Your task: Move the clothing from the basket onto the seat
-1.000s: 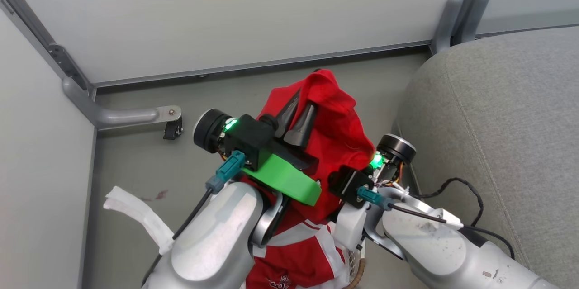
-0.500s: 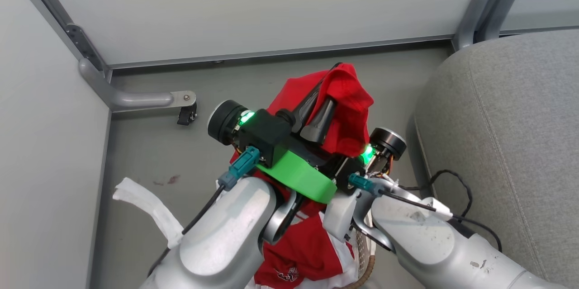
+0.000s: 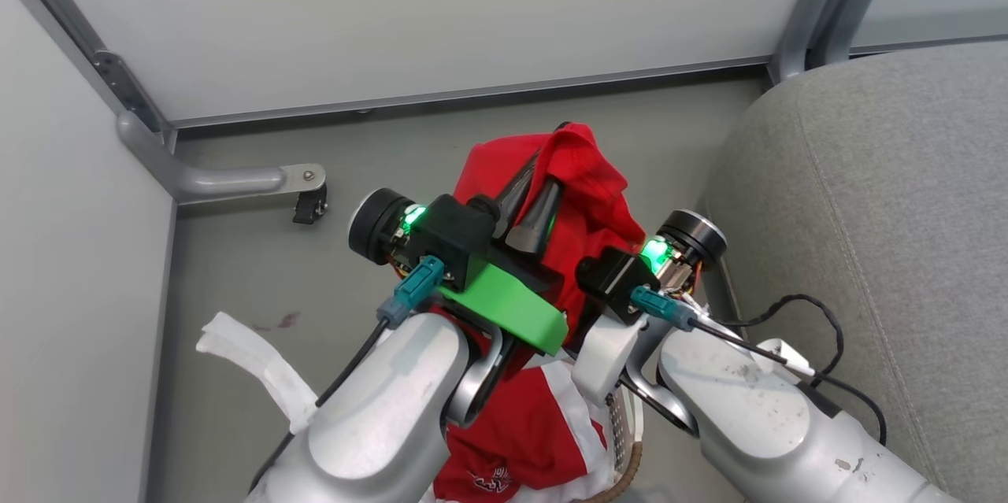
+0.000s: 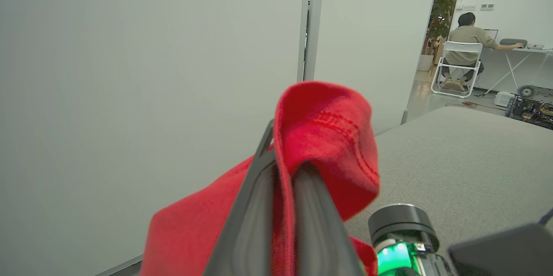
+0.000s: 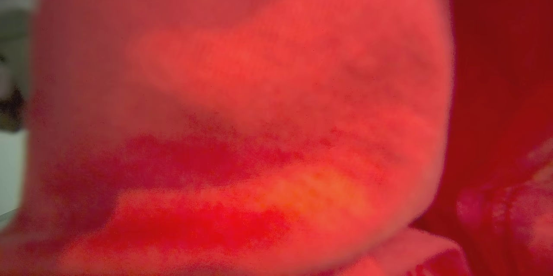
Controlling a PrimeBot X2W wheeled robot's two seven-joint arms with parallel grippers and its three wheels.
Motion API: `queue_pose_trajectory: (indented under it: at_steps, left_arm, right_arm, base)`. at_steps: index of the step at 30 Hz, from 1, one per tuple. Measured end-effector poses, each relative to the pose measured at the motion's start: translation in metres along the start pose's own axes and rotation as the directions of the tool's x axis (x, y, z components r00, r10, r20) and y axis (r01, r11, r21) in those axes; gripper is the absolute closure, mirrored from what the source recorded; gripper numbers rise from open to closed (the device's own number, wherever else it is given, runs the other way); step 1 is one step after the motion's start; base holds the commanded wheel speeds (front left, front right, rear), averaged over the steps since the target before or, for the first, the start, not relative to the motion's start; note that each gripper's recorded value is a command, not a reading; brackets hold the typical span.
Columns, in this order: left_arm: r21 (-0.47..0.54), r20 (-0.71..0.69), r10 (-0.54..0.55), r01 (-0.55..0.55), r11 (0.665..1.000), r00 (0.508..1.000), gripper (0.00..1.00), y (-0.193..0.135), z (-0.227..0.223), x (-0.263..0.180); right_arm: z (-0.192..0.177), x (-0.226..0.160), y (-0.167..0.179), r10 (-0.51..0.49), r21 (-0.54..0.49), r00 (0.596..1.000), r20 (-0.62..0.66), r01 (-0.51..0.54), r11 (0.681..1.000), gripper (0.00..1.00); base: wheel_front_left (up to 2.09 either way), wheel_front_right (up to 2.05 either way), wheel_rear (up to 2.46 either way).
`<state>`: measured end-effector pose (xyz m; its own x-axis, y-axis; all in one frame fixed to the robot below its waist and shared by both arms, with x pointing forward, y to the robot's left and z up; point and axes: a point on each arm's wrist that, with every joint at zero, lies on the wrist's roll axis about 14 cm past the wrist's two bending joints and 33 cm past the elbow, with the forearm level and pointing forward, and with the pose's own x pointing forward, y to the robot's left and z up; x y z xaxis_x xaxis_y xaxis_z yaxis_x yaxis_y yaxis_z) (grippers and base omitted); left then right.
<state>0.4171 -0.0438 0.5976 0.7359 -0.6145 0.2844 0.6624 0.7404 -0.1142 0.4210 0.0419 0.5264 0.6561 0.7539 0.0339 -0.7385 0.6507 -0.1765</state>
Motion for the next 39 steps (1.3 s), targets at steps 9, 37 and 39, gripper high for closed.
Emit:
queue_pose_trajectory:
  at_steps: [9, 37, 39]
  left_arm:
    - [0.011, -0.051, 0.030, -0.030, 0.999, 0.998, 0.00, 0.008, -0.021, 0.003]
    - [-0.101, -0.169, -0.230, 0.215, 0.971, 0.958, 0.00, -0.076, -0.092, 0.038]
    - [-0.117, -0.175, -0.265, 0.247, 0.962, 0.948, 0.00, -0.089, -0.097, 0.039]
  right_arm:
    - [0.013, -0.029, -0.027, -0.133, 0.034, 0.989, 0.058, 0.131, 0.991, 1.00]
    - [0.002, -0.211, -0.116, -0.661, 0.011, 0.750, -0.021, 0.662, 0.750, 1.00]
    - [0.003, -0.225, -0.120, -0.691, -0.001, 0.723, -0.024, 0.691, 0.723, 1.00]
  base:
    - [0.00, 0.00, 0.00]
    - [0.00, 0.00, 0.00]
    - [0.00, 0.00, 0.00]
